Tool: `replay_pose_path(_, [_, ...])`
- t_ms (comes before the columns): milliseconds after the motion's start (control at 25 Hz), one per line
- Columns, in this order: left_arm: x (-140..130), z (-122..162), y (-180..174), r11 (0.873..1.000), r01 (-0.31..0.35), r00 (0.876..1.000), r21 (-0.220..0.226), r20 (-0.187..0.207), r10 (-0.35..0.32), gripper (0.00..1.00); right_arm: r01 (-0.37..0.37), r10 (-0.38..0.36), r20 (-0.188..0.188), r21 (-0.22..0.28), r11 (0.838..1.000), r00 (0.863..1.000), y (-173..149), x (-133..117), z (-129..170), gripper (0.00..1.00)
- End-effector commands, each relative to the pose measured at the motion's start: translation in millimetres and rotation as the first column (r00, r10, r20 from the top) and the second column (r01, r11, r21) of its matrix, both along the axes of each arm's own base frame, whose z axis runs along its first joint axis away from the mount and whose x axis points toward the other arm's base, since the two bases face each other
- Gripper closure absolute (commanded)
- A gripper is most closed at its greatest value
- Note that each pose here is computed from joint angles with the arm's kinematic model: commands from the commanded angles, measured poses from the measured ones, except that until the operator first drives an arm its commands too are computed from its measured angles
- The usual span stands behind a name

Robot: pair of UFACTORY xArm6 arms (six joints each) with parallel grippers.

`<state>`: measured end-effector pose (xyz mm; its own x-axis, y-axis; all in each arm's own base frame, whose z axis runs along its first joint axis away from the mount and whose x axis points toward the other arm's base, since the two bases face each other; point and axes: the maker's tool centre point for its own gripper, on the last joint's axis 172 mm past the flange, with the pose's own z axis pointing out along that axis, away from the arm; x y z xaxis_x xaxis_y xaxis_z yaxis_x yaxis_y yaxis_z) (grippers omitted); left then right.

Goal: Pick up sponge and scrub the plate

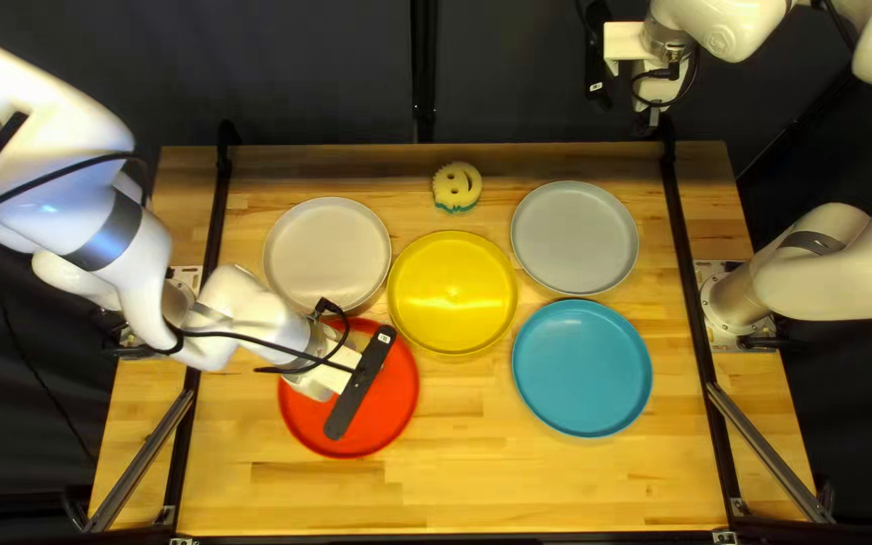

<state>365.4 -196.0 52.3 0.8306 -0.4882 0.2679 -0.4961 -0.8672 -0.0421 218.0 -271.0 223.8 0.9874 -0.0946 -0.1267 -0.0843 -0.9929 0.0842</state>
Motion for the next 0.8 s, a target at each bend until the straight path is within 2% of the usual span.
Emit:
replay_pose_path(40, [2.9,8.9,-27.4,1.000,0.019,1.000,0.004,0.006,-0.019,1.00,0.000,0.000,0.000,0.000,1.000,1.000,0.0,0.0,0.0,0.00])
replay_pose_path(320, [-10.2,3.9,-33.9,1.000,0.028,1.000,-0.004,-0.006,-0.028,1.00,0.000,0.000,0.000,0.000,1.000,1.000,0.0,0.0,0.0,0.00])
replay_pose_path(800, [-60.8,-7.1,7.8,0.999,-0.034,0.999,-0.030,-0.044,0.032,1.00,0.000,0.000,0.000,0.000,1.000,1.000,0.0,0.0,0.0,0.00])
